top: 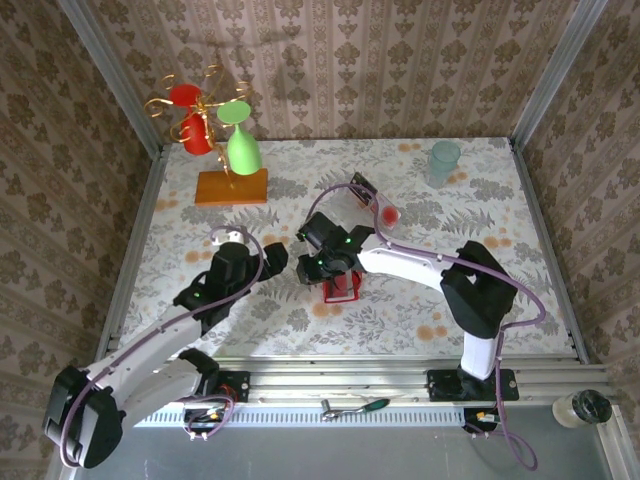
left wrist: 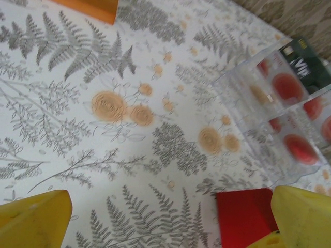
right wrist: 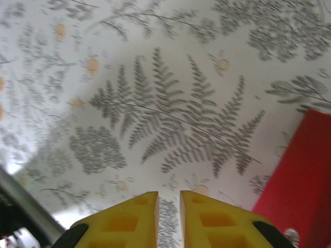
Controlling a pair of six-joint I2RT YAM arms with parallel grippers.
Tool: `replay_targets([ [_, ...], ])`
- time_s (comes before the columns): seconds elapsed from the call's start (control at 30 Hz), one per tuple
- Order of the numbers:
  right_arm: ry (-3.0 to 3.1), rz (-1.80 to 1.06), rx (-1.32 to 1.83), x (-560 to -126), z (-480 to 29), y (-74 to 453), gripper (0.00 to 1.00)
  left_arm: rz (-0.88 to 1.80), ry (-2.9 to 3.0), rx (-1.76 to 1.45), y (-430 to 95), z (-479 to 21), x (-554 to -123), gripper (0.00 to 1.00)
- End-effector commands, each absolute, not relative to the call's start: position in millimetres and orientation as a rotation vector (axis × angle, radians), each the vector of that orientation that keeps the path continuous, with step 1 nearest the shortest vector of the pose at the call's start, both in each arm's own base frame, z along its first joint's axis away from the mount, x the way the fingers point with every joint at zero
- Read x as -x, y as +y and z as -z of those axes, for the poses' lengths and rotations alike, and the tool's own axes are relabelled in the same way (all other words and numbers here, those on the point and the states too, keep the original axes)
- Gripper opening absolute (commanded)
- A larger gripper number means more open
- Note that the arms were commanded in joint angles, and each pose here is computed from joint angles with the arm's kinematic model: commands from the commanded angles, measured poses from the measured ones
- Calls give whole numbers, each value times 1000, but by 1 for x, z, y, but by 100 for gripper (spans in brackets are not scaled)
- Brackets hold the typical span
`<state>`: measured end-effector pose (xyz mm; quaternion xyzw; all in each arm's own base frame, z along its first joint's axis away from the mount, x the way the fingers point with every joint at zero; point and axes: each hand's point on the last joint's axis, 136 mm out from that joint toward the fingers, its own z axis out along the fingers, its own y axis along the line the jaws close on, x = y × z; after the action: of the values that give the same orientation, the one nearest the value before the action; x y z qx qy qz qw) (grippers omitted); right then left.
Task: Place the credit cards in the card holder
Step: Close the card holder at the center of the table.
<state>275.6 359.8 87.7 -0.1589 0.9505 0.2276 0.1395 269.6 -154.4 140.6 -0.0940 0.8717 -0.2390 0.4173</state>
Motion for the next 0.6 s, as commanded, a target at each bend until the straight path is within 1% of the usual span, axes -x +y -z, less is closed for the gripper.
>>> replay_targets([
  [0.0,2831,-470,453,-272,-68,326,19,585,2220,240,-154,-130,-269,100],
  [0.3,2806,-503,315,-273,-62,291,19,585,2282,155,-173,-119,-275,100],
  [0.57,2809,-581,189,-267,-49,274,19,569,2352,16,-201,-108,-273,100],
])
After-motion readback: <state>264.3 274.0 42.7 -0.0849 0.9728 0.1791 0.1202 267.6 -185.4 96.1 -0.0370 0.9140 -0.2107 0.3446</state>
